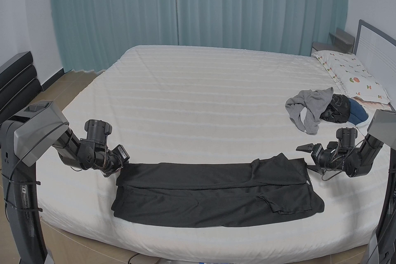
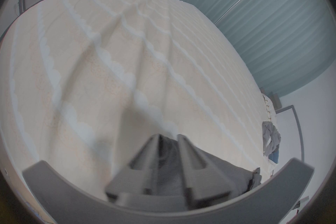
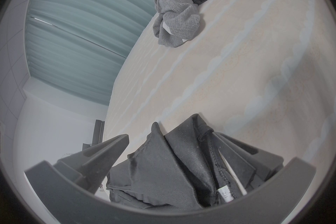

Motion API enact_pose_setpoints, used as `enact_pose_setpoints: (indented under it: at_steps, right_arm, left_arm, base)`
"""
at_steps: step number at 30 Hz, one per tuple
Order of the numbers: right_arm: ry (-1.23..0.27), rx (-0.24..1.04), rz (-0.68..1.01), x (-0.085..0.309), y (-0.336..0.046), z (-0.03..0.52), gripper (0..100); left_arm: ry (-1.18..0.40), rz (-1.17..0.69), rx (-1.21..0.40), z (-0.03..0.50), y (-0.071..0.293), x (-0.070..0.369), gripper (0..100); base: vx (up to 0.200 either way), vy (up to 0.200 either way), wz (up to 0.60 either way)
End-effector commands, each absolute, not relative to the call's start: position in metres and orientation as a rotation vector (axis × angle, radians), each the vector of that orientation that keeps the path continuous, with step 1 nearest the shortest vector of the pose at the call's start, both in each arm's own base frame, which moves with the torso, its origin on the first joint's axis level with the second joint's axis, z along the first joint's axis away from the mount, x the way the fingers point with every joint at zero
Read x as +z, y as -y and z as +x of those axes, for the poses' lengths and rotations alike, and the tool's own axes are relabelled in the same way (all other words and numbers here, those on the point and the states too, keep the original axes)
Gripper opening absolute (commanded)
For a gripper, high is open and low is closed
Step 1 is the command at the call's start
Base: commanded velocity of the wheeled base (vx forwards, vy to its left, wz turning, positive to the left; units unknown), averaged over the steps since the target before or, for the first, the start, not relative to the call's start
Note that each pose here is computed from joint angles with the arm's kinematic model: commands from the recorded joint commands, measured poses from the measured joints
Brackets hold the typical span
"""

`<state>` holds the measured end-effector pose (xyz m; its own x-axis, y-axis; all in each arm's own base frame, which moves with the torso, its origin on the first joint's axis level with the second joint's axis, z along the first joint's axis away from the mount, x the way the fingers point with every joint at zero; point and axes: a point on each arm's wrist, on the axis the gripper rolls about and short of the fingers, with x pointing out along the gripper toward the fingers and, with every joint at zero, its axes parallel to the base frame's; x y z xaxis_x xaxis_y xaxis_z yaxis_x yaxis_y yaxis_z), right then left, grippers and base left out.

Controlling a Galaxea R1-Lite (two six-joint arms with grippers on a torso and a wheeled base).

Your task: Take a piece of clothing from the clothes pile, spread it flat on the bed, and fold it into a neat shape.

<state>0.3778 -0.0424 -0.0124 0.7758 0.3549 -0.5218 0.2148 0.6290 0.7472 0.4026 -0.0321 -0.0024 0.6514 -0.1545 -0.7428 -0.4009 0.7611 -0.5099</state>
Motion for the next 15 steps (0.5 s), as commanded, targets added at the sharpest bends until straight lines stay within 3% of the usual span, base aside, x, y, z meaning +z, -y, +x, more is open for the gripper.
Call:
enact_pose_setpoints:
  at_steps: [1,15]
  right_arm:
    - [-0.701,0.082,0.909,-0.013,0.045,0.378,100]
    - [-0.694,0.094,0.899,-0.011,0.041,0.380,100]
  left_arm:
    - [-0.876,-0.714,0.177,0.400,0.030,-0.006,0]
    - [-0.764,-0.778,0.200,0.399,0.027,0.004,0]
  base:
    - [0.000,0.000,0.00]
    - [0.000,0.000,0.00]
